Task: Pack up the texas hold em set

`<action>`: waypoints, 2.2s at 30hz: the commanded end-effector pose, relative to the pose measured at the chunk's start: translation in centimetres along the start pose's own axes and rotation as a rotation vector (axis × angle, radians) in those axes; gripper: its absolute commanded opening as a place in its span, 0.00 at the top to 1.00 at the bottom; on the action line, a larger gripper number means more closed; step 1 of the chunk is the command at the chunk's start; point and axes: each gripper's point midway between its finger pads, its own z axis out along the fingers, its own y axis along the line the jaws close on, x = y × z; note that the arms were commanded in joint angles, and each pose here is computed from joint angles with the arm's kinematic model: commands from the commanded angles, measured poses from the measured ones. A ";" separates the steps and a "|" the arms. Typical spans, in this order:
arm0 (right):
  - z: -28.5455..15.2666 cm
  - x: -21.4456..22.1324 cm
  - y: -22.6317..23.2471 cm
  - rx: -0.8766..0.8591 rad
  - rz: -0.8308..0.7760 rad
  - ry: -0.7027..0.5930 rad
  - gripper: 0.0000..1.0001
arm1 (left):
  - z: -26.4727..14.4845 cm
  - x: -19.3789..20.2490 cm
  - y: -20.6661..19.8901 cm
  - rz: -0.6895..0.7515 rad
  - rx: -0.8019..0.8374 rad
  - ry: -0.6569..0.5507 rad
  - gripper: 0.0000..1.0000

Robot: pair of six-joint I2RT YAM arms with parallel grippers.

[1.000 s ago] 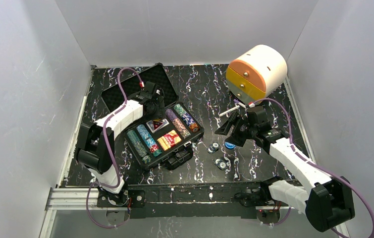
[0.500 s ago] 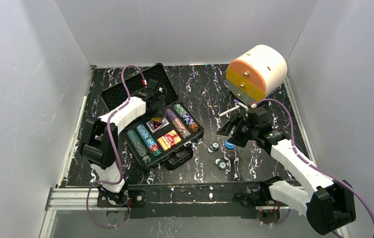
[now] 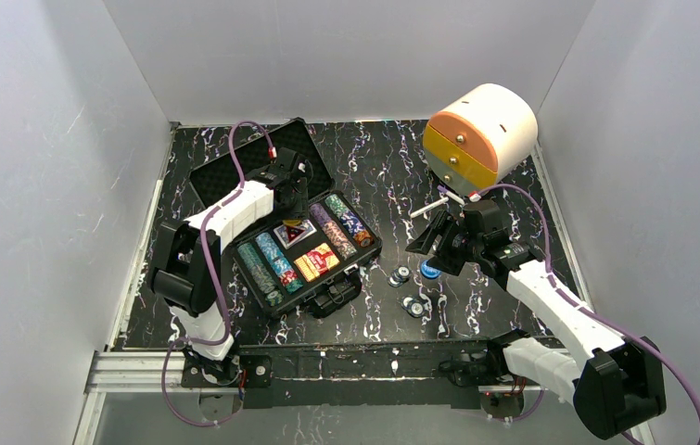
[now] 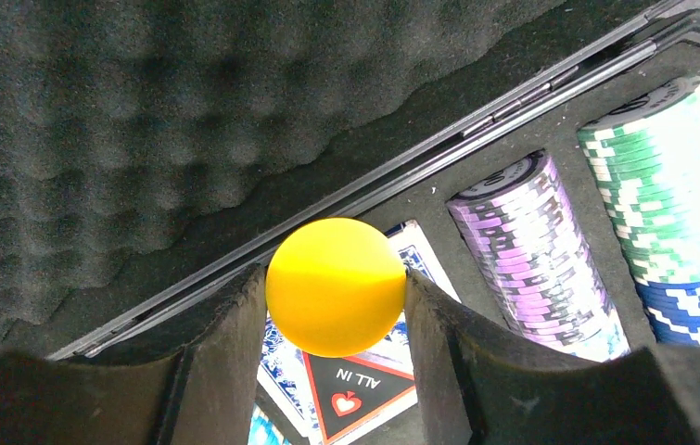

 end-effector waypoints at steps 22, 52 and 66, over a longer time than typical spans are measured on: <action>-0.3 -0.8 1.2 -0.032 -0.024 -0.019 0.23 | -5.9 3.5 -0.9 -0.008 0.180 -0.040 0.68; -0.2 -0.5 1.3 -0.038 -0.034 -0.002 0.23 | -3.5 4.0 0.3 0.005 0.092 -0.038 0.39; 0.6 -1.5 -3.0 0.198 -0.116 -0.012 0.22 | -9.3 -0.5 -0.3 -0.005 0.184 -0.228 0.18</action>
